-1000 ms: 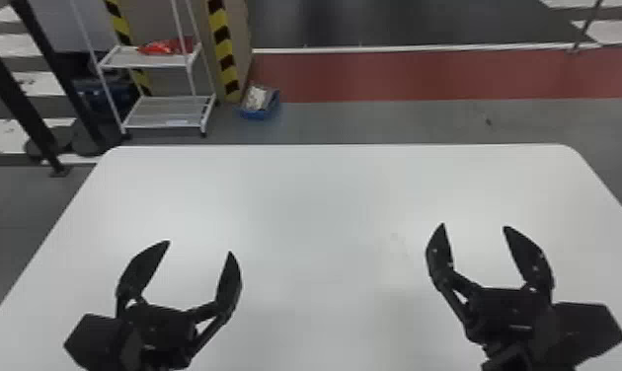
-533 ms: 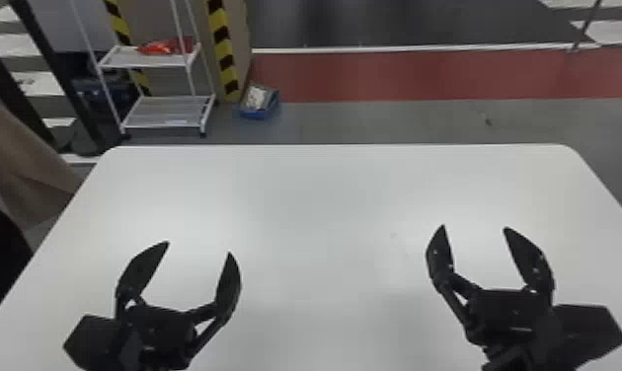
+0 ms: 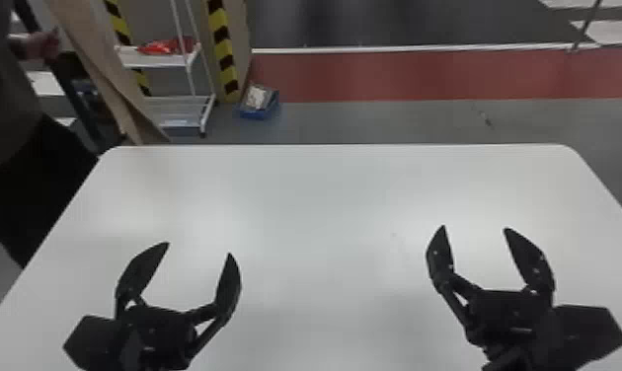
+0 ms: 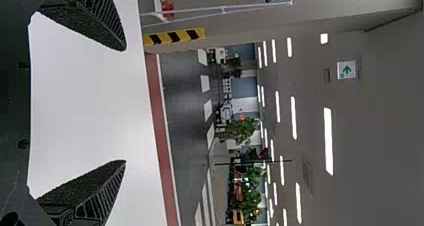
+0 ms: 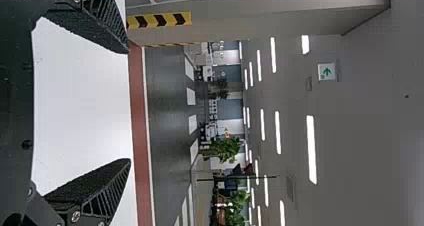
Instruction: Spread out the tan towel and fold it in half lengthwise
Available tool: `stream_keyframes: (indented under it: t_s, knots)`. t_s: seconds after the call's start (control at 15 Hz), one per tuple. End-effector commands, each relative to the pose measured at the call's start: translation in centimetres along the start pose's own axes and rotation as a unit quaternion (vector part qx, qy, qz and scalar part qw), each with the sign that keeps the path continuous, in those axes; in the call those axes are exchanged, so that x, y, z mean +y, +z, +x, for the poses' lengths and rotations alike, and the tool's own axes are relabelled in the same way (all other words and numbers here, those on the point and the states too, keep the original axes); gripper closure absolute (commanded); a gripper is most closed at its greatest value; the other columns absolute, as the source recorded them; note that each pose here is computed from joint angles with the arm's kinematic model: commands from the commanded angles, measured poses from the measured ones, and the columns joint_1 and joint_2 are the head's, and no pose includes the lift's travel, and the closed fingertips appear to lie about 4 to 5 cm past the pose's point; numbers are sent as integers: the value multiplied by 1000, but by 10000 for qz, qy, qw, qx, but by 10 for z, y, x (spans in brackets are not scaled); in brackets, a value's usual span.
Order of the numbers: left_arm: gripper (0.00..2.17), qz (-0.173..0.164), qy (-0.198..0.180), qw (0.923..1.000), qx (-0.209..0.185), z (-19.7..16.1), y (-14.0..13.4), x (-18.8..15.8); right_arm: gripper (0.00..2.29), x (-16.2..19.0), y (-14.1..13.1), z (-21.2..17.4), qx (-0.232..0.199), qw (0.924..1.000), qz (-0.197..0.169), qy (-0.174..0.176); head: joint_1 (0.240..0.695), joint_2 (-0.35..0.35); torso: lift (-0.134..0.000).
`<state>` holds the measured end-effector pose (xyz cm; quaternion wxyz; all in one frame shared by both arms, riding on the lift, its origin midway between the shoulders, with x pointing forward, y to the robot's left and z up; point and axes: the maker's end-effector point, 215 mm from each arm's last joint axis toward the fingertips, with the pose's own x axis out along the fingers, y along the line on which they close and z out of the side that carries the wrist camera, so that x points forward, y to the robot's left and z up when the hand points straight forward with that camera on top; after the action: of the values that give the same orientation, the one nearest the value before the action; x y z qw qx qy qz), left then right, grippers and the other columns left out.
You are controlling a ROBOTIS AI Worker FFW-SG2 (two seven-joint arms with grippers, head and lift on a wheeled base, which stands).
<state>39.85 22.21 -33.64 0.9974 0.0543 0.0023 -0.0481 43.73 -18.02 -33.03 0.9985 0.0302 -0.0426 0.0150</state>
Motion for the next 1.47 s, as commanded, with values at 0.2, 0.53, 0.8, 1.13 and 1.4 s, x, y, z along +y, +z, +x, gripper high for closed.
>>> stream_keyframes:
  t_s: [0.2, 0.53, 0.8, 1.13, 1.4]
  knots:
    - [76, -19, 9, 10000, 14, 0, -1, 0, 113, -1, 3, -2, -20, 10000, 3, -11, 695, 57, -125]
    - [76, -24, 4, 10000, 21, -1, 1, -1, 113, 0, 3, -2, 4, 10000, 8, 1, 695, 56, -125]
    - [76, -50, -32, 10000, 61, 1, -2, -5, 113, 0, 2, -2, 19, 10000, 3, -5, 695, 54, -125]
    - [76, -54, -43, 10000, 67, 4, -3, -7, 113, 0, 1, 0, 27, 10000, 10, 2, 695, 48, -125]
    - [76, -56, -43, 9999, 75, 6, -5, -7, 113, 0, -1, 1, 35, 10000, 8, 4, 695, 48, -125]
